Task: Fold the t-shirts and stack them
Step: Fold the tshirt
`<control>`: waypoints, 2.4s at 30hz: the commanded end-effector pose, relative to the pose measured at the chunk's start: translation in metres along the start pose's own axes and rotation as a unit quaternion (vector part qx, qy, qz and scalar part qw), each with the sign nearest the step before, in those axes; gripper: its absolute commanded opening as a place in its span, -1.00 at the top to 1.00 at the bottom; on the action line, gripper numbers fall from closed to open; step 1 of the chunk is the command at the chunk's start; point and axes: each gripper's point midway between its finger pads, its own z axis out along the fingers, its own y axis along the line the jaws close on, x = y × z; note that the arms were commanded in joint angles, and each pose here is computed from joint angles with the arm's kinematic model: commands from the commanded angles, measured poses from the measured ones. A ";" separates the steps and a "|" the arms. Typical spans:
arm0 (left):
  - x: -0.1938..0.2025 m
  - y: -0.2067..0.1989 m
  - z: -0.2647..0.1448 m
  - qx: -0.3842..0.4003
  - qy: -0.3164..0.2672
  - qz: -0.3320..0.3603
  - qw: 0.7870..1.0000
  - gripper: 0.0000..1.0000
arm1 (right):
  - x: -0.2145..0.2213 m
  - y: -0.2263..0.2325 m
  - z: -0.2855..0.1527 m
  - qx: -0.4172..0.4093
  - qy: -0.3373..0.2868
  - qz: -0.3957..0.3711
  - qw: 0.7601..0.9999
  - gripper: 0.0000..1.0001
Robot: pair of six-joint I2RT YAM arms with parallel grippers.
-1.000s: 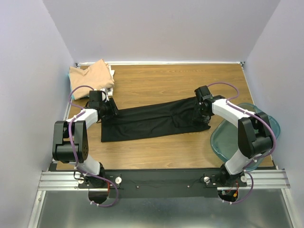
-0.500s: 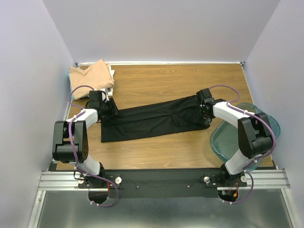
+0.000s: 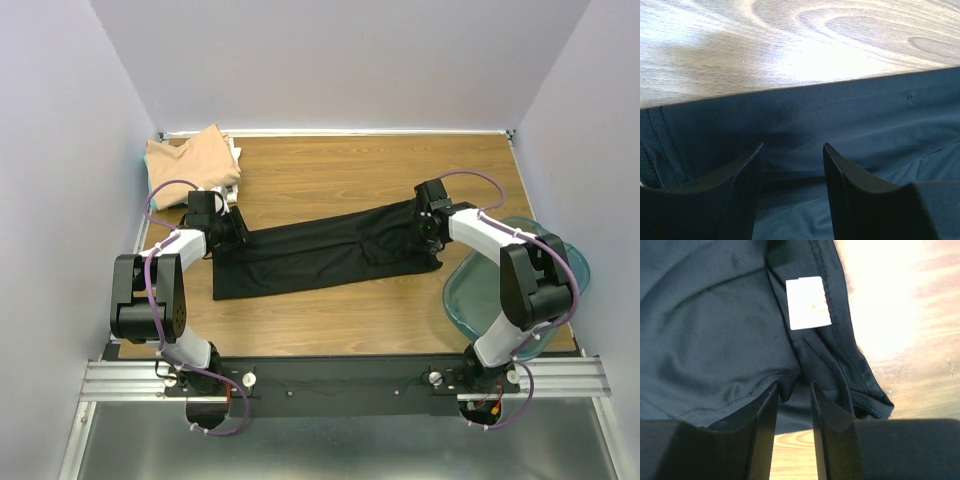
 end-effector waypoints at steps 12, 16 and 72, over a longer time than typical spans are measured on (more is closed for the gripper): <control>0.004 -0.002 0.001 0.006 0.008 0.009 1.000 -0.15 | -0.008 0.007 0.003 -0.016 -0.001 -0.005 1.000 0.73; 0.005 -0.001 0.002 0.006 0.012 0.008 1.000 -0.15 | -0.004 0.005 0.001 -0.014 0.005 -0.007 1.000 0.96; 0.025 -0.003 0.002 0.030 0.027 0.037 0.999 -0.14 | -0.045 0.067 0.020 -0.105 0.036 0.011 0.994 -0.28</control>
